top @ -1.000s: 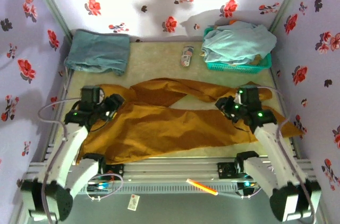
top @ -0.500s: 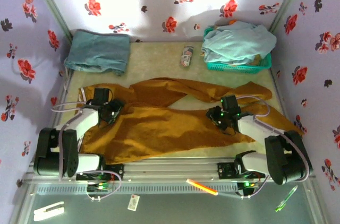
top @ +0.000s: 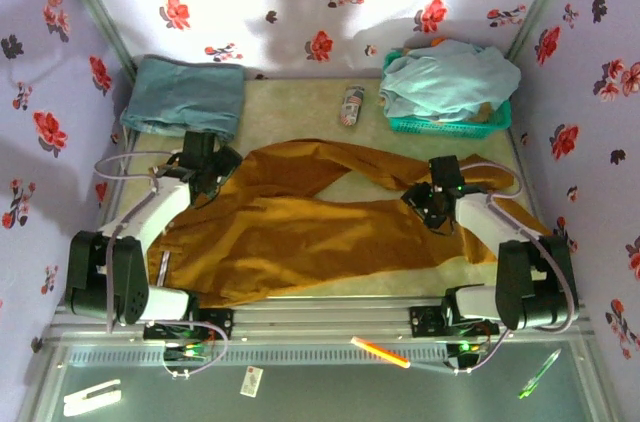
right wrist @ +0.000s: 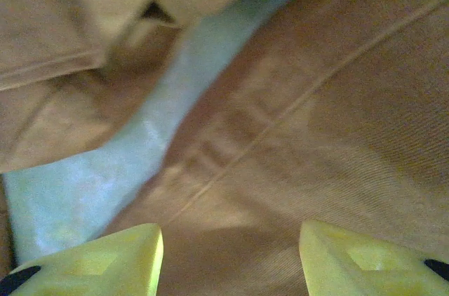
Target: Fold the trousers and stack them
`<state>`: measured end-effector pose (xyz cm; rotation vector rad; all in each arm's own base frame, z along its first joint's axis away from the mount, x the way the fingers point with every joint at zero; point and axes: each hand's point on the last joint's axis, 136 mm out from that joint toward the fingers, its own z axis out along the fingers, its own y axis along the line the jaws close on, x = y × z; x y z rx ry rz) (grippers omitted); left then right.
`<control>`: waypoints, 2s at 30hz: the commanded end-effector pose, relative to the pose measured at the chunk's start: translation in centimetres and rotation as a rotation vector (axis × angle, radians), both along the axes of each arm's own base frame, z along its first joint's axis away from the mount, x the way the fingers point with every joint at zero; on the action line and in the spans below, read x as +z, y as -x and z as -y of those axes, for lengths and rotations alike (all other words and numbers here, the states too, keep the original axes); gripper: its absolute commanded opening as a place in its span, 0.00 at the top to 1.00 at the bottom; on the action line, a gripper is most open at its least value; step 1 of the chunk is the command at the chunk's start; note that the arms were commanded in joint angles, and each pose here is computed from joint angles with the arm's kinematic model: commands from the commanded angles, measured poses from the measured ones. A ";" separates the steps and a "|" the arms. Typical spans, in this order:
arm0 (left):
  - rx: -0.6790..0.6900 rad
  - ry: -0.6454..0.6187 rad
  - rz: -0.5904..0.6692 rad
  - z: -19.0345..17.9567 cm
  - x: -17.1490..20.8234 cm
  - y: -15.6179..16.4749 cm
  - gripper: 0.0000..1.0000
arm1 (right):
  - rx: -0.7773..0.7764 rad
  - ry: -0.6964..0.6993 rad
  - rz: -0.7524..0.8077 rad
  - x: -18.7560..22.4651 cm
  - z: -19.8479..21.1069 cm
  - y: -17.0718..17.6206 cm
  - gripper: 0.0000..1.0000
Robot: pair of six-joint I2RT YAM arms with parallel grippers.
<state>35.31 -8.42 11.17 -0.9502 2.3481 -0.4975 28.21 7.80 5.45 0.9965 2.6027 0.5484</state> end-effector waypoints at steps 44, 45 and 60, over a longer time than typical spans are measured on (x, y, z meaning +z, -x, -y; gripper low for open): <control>0.276 -0.012 -0.059 -13.5 0.7 1.5 0.23 | -0.404 0.110 -0.083 2.9 12.6 6.1 0.20; 0.233 -0.014 -0.047 -12.1 1.3 1.8 0.23 | -0.439 0.136 -0.087 2.8 13.3 6.9 0.19; -0.138 0.120 -0.004 0.2 2.8 7.0 0.23 | -0.694 0.248 -0.274 -0.7 17.7 12.2 0.08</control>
